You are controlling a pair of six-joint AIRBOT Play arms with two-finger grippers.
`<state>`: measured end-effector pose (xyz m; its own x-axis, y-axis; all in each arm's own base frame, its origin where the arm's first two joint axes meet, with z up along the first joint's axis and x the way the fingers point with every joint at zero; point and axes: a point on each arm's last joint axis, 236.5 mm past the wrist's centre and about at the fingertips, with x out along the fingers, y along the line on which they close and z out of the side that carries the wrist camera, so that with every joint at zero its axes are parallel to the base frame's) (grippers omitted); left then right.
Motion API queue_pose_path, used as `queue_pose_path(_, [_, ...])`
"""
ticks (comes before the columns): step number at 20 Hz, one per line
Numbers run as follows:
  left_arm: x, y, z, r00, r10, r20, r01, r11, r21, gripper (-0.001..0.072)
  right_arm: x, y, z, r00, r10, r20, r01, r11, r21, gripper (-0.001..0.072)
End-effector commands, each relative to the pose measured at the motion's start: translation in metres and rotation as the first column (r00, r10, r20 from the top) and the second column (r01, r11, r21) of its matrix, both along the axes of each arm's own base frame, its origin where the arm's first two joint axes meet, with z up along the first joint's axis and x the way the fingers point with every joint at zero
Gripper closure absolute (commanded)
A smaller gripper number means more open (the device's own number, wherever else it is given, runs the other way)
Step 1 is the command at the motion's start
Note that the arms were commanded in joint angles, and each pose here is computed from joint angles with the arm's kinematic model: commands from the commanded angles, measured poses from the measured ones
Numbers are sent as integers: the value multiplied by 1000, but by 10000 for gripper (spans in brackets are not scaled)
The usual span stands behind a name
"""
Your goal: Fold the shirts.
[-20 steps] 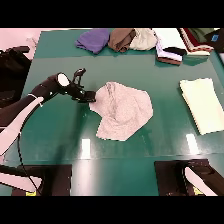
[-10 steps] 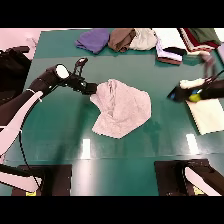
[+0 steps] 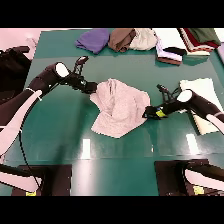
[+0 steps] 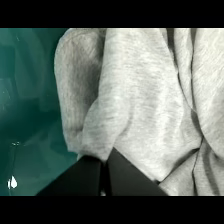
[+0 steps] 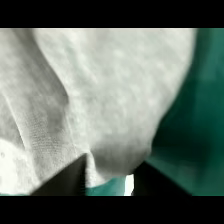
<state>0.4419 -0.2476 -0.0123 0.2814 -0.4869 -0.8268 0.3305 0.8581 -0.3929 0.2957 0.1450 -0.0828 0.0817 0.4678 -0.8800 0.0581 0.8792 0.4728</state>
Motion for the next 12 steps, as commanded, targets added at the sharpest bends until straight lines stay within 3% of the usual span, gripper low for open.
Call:
queue_pose_path(1, [-4,1,1,1000,-11,-9,11,1000,8,687,22,10,-8,998,47,36,-45,998,-35,687])
queue_pose_path(3, [1,13,21,998,-17,62,14,998,55,687,40,3,15,991,75,110,-68,995,-67,697])
queue_pose_path(7, [14,61,170,899,-49,434,-41,980,196,686,84,-42,154,894,122,432,-37,979,-200,697])
queue_pose_path(12, [-75,103,409,569,33,822,-116,992,40,686,44,-88,377,608,91,789,134,968,-214,697])
